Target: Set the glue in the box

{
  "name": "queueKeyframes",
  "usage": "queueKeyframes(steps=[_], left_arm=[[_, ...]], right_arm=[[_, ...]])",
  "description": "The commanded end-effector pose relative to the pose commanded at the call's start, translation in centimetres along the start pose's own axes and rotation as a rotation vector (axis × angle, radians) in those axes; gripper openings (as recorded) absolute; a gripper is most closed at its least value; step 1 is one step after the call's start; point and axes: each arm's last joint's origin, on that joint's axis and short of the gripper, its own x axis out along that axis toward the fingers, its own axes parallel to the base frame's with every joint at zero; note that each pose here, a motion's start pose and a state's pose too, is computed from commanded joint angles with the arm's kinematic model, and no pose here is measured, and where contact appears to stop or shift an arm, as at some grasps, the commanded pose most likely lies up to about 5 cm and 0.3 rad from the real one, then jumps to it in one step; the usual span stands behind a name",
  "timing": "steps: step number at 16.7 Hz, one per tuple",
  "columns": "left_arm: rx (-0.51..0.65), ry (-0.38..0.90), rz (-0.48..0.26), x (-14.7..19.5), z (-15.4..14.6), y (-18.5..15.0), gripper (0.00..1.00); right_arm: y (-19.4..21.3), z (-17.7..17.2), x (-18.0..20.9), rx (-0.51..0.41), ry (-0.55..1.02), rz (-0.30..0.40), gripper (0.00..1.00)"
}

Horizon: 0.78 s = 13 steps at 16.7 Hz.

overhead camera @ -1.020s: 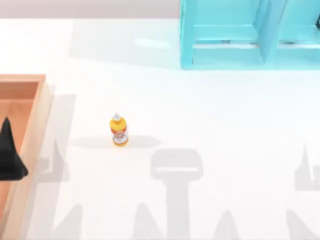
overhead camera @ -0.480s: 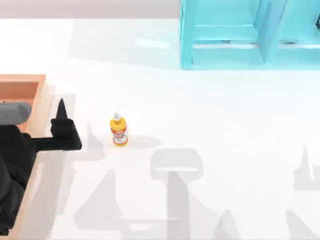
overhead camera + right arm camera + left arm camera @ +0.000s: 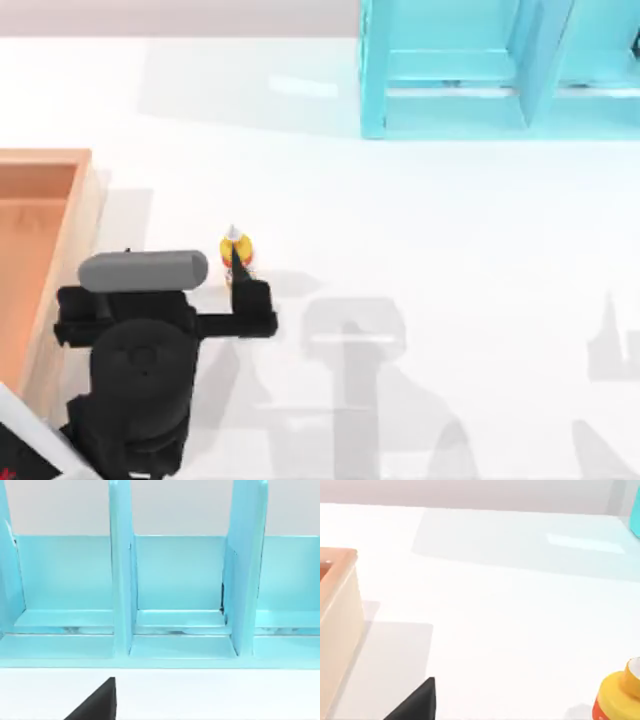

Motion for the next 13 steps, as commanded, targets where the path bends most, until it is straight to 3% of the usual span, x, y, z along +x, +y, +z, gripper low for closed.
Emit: queueKeyframes(steps=[7,13], left_arm=[[0.038,0.011,-0.003,-1.1,-5.8,-3.0,1.00],[0.032,0.002,-0.001,-1.3,-6.5,-3.4,1.00]], right_arm=[[0.0,0.0,0.0,0.000,0.000,0.000,1.00],[0.0,0.0,0.0,0.000,0.000,0.000,1.00]])
